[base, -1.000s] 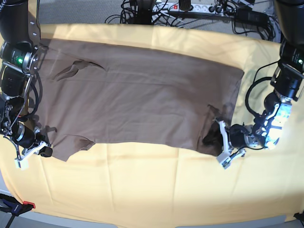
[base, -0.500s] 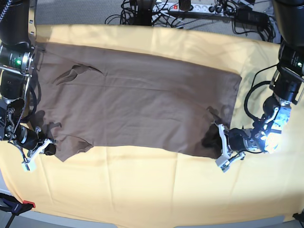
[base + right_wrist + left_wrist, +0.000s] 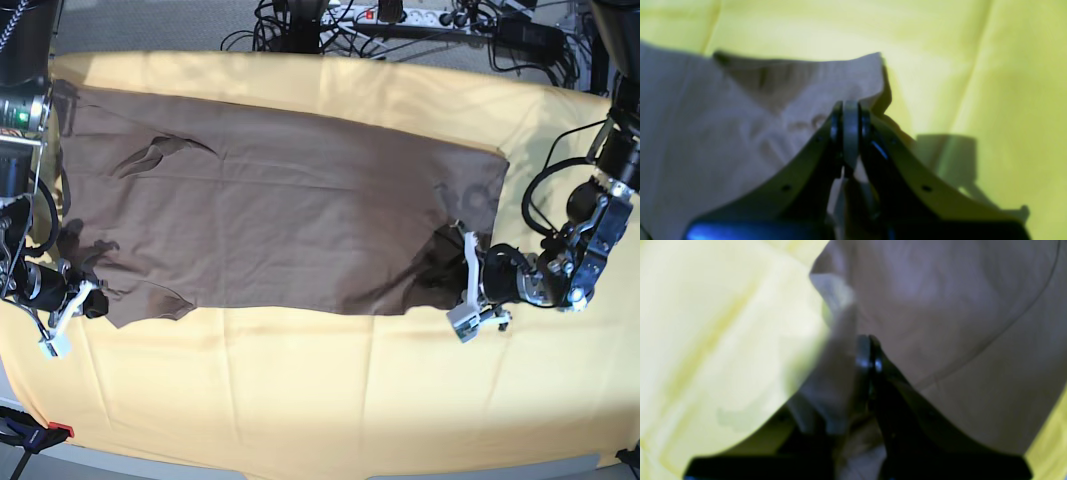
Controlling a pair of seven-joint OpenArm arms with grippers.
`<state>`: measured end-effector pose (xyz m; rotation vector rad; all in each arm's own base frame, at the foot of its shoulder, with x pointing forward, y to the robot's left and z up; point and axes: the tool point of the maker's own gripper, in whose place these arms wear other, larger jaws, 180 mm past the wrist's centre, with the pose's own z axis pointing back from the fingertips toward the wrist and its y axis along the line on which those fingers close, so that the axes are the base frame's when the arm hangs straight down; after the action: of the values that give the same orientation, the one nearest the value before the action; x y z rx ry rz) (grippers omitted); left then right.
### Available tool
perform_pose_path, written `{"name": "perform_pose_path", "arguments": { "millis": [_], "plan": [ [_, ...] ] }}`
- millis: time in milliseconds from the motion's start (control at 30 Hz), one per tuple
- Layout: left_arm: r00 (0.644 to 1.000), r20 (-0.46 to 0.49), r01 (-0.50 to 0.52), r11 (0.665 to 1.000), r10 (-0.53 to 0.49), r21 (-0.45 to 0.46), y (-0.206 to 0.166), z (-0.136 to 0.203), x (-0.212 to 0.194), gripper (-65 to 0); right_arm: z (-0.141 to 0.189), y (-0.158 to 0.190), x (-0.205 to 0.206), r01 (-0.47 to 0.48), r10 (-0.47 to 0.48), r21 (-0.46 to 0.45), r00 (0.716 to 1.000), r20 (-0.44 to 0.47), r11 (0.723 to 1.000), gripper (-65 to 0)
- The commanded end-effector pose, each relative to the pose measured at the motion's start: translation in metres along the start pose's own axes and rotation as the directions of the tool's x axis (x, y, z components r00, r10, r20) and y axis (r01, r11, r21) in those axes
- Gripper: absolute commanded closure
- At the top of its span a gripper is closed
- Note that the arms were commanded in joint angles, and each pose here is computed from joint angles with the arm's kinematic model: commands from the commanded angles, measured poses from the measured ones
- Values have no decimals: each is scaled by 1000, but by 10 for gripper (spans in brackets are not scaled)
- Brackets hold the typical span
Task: Fold the T-shirt properly
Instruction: 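Lift the hem and fold it over toward the collar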
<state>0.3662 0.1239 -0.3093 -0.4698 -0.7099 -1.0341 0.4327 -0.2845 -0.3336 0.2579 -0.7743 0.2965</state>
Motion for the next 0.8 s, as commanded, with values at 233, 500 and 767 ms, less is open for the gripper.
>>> {"name": "perform_pose_path", "arguments": {
  "millis": [233,500,767],
  "plan": [
    [999,22,41,999,-40,-11,-13,29,4,0,37,14,2,-173,174,-15,984,44,985,0],
    [997,-28,65,998,-65,-15,-25,51,-13,0,49,7,-13,-202,202,-31,979,-4,979,0],
    [994,-105,-45,995,35,-92,-43,50,-33,0,52,8,-25,-170,170,-2,983,-70,985,0]
  ]
}}
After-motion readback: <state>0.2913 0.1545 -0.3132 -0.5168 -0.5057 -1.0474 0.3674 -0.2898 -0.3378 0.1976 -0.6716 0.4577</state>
